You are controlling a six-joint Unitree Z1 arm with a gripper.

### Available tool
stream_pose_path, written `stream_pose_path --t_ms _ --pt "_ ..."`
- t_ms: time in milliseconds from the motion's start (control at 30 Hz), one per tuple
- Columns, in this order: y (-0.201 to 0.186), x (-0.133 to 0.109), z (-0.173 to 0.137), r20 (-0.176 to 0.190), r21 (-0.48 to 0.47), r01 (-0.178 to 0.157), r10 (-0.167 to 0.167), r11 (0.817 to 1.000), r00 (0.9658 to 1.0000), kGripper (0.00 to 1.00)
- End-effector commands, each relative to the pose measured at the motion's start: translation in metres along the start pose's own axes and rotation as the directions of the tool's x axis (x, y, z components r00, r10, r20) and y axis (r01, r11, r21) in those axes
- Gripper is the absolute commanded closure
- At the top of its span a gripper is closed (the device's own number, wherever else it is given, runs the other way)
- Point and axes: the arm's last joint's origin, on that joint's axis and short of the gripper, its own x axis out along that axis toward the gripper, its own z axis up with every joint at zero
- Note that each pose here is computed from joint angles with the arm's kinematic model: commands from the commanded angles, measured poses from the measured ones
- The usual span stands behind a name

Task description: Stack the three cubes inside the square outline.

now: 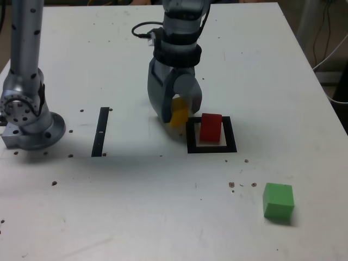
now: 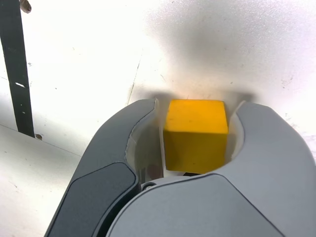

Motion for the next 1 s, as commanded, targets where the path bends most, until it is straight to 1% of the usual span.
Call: stream_pose_path --t_ms 0,67,133,267,367,433,467,533,633,733,767,833,900,967 --pt "0.000 -0.002 -0.001 0.011 0.007 -0.002 0.002 1.000 0.9999 0.74" --pt "0.000 -0.006 -0.002 0.026 0.013 -0.005 0.005 1.000 0.9997 0.79" --pt "0.000 -0.010 -0.004 0.040 0.019 -0.008 0.007 1.000 0.9992 0.82" --pt "-0.002 -0.022 -0.010 0.067 0.040 -0.017 0.014 0.999 0.9977 0.84" --pt "-0.007 -0.036 -0.011 0.086 0.084 -0.038 0.031 0.996 0.9958 0.85" --pt "-0.013 -0.048 -0.010 0.095 0.140 -0.064 0.051 0.988 0.9942 0.85" --pt "-0.016 -0.054 -0.009 0.096 0.175 -0.080 0.064 0.981 0.9933 0.85" --pt "-0.023 -0.066 -0.008 0.097 0.255 -0.114 0.092 0.960 0.9910 0.85" --pt "-0.033 -0.081 -0.010 0.097 0.370 -0.156 0.129 0.916 0.9869 0.85" --pt "-0.048 -0.092 -0.012 0.112 0.458 -0.180 0.145 0.871 0.9831 0.85" --pt "-0.053 -0.094 -0.011 0.113 0.476 -0.183 0.147 0.860 0.9827 0.85" --pt "-0.064 -0.094 -0.009 0.111 0.504 -0.183 0.147 0.844 0.9829 0.85" --pt "-0.074 -0.092 -0.007 0.104 0.521 -0.179 0.146 0.835 0.9838 0.85" --pt "-0.083 -0.088 -0.004 0.097 0.530 -0.175 0.146 0.830 0.9845 0.84"
